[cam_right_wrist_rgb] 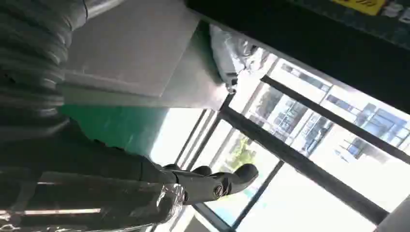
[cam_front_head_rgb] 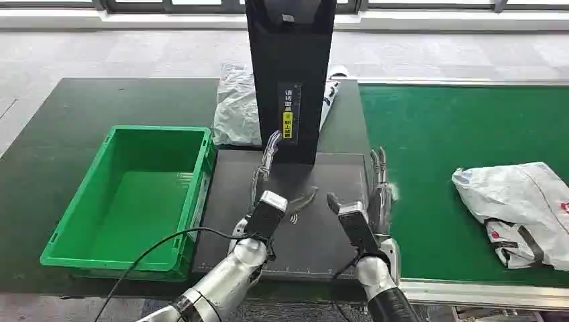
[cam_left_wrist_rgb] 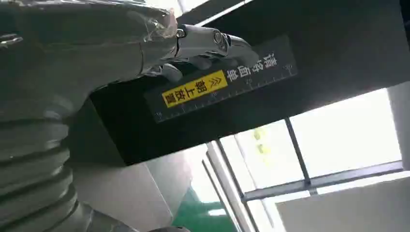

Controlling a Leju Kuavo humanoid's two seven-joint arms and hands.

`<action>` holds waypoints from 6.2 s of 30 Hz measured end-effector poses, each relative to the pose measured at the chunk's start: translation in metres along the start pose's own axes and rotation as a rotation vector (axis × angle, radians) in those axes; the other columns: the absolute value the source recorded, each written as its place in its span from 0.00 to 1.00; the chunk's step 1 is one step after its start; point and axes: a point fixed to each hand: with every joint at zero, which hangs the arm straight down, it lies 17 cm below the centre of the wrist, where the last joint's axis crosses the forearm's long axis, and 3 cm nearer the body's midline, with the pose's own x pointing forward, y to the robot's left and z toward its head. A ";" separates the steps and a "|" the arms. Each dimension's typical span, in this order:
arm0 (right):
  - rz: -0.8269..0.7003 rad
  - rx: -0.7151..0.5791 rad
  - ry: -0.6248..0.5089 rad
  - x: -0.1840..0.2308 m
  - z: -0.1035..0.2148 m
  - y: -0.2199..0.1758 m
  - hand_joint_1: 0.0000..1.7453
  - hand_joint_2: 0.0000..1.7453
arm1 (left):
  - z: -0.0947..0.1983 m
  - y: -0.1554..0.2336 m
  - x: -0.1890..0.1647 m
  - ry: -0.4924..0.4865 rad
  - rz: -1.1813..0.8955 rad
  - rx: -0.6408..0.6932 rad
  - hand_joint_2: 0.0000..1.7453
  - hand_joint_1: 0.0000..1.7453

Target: Moved the parcel from conveyor to table for the left to box.

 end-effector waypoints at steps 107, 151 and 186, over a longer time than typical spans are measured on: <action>0.656 0.242 0.168 -0.104 -0.006 -0.010 1.00 1.00 | 0.017 0.103 -0.058 0.147 -0.023 0.254 1.00 0.00; 0.118 0.619 -0.261 0.122 0.053 0.159 1.00 1.00 | 0.001 0.124 -0.034 0.047 -0.068 0.246 1.00 0.00; -0.042 0.246 -0.227 0.118 0.004 0.075 0.00 1.00 | -0.002 0.117 -0.044 0.075 -0.051 0.207 1.00 0.00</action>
